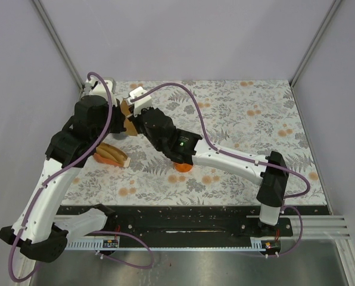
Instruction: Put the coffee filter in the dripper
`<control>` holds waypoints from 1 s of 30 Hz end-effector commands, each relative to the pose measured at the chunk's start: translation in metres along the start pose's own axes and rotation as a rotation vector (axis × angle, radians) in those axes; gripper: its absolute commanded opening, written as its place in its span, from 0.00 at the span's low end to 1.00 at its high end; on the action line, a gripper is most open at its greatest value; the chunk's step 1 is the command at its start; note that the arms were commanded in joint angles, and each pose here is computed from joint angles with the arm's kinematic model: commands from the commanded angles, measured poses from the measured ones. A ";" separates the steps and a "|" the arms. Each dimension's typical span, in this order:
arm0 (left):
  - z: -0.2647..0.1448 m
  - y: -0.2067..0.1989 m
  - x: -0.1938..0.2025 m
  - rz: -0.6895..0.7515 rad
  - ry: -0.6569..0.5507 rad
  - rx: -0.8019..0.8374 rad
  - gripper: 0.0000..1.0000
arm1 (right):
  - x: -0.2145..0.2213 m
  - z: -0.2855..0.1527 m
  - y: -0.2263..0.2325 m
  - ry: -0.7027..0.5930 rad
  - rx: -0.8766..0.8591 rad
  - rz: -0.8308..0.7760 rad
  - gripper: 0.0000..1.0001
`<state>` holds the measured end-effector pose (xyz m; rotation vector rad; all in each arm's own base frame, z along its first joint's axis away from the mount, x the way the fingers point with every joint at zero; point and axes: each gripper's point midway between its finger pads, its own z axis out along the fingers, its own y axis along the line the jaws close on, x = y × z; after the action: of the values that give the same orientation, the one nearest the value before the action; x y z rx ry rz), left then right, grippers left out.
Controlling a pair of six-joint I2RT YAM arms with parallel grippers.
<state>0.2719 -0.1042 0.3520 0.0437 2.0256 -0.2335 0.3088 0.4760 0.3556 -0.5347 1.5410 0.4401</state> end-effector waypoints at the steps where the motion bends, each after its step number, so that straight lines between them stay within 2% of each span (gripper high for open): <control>1: -0.002 0.016 -0.023 0.048 -0.111 -0.081 0.00 | -0.030 -0.010 -0.033 -0.093 0.095 0.050 0.05; 7: 0.001 0.019 -0.027 0.077 -0.126 -0.103 0.00 | -0.028 -0.015 -0.041 -0.089 0.115 0.032 0.03; 10: 0.003 0.007 -0.021 0.087 -0.103 -0.030 0.00 | -0.027 -0.013 -0.028 -0.098 0.029 0.022 0.19; 13: 0.002 -0.006 -0.017 0.096 -0.084 0.029 0.00 | -0.026 -0.010 -0.012 -0.099 -0.060 0.015 0.40; 14: 0.002 -0.008 -0.014 0.099 -0.076 0.040 0.00 | -0.024 -0.009 -0.007 -0.095 -0.086 0.012 0.44; 17: -0.001 -0.015 -0.014 0.101 -0.071 0.077 0.00 | -0.022 -0.005 -0.002 -0.092 -0.108 0.020 0.45; 20: -0.003 -0.019 -0.014 0.104 -0.069 0.100 0.00 | -0.021 -0.002 -0.002 -0.088 -0.108 0.027 0.44; 25: -0.003 -0.012 -0.014 0.126 -0.072 0.062 0.00 | -0.020 -0.001 -0.021 -0.081 -0.038 0.042 0.17; 30: -0.001 0.007 -0.022 0.170 -0.111 -0.041 0.00 | -0.020 -0.010 -0.044 -0.078 0.000 0.057 0.08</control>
<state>0.2756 -0.1097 0.3535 0.1980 1.9857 -0.1723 0.3187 0.4639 0.3489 -0.5739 1.5149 0.4970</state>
